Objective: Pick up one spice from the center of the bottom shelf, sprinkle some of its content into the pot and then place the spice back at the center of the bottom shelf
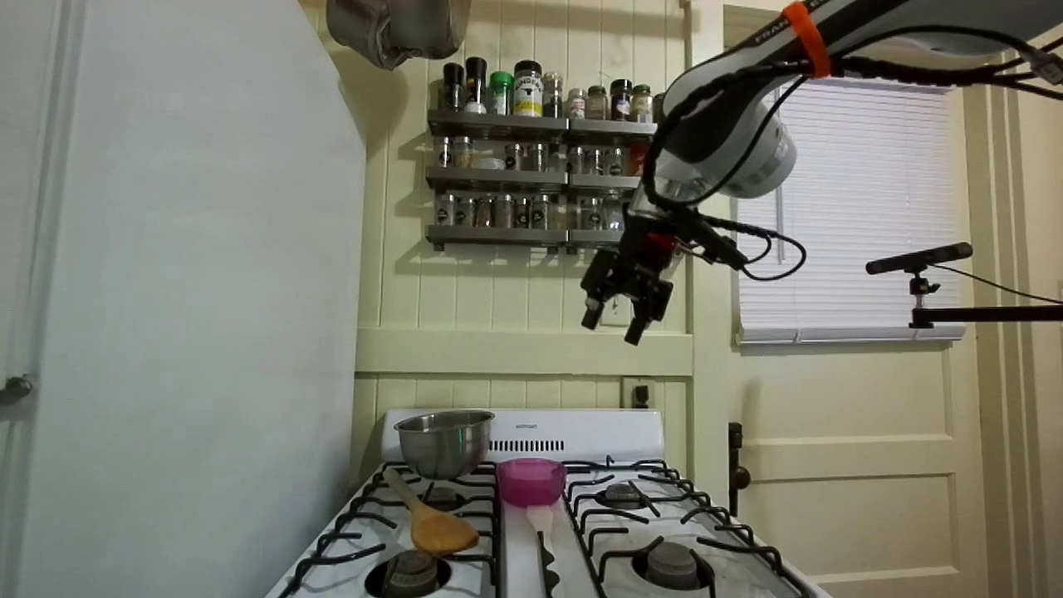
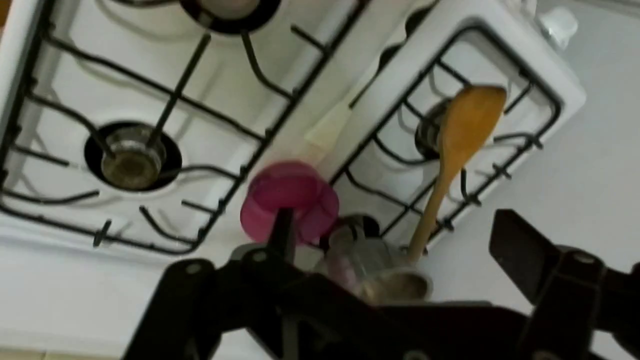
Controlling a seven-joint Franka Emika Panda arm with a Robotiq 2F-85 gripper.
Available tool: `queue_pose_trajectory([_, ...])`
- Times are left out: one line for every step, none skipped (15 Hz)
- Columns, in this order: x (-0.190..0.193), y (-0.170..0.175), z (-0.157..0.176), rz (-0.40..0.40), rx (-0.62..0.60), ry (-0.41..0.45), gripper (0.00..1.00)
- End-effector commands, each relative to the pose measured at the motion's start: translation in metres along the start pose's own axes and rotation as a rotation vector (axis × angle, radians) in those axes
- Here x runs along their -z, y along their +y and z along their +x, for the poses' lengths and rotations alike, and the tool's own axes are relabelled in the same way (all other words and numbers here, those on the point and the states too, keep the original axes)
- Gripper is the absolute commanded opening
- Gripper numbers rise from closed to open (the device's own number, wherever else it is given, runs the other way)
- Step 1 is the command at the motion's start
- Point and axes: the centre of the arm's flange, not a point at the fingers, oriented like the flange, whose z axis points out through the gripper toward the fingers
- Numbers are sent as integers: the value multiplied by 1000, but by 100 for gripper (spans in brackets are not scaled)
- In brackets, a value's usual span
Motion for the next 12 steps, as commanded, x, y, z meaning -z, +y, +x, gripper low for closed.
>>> queue_pose_trajectory([60,-13,52,-65,-66,187,100])
queue_pose_trajectory([81,-14,63,-82,-79,246,100])
queue_pose_trajectory([98,-14,72,-104,-87,305,100])
queue_pose_trajectory([114,-11,82,-130,-97,360,100])
queue_pose_trajectory([128,-4,93,-157,-102,420,100])
queue_pose_trajectory([139,2,101,-190,-112,471,100])
queue_pose_trajectory([147,11,110,-215,-118,529,100])
queue_pose_trajectory([144,4,85,-158,-88,464,100])
queue_pose_trajectory([151,11,92,-177,-95,500,100])
queue_pose_trajectory([153,16,96,-187,-101,511,100])
queue_pose_trajectory([152,19,100,-190,-104,514,100])
queue_pose_trajectory([151,19,101,-190,-105,514,100])
